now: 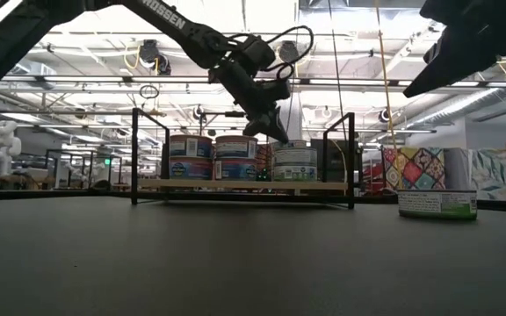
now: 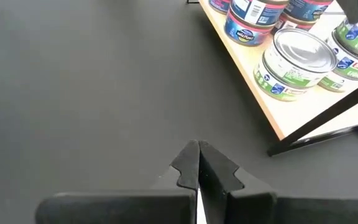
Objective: Stack canned seafood by type on shelf
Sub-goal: Stack the green tuna can on top of the green tuna can on the shelf
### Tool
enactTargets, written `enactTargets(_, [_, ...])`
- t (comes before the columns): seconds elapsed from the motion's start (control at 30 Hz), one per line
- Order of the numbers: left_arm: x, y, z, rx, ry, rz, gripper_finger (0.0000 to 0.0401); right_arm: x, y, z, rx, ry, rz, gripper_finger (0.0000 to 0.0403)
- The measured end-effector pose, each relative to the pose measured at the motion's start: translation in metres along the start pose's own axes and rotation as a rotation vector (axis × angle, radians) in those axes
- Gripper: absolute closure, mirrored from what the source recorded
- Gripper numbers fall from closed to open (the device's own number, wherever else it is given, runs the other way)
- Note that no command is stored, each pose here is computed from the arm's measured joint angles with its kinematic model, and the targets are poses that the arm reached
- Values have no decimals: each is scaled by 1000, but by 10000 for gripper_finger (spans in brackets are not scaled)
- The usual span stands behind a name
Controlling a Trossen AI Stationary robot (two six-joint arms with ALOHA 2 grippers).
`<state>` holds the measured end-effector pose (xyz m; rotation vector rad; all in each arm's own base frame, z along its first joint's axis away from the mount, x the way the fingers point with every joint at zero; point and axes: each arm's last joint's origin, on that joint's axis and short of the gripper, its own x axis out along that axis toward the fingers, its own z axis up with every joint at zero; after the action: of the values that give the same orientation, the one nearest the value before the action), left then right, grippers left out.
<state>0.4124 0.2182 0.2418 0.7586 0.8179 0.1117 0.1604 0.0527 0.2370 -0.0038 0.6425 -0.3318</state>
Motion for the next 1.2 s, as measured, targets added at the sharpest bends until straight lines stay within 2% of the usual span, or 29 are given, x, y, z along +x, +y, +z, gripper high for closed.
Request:
enactTargets(0.8, [3,-6,5,13,1,-6,400,1,-1,1,-33,-2,-9,403])
enactTargets(1.0, [3,-6,6,14,1,-1,371,1,-1,1,-33,-2,-9,403])
enactTargets(1.2, [3,-8,10,5,54,50,334,1,-2,1,-35,0,-10,403])
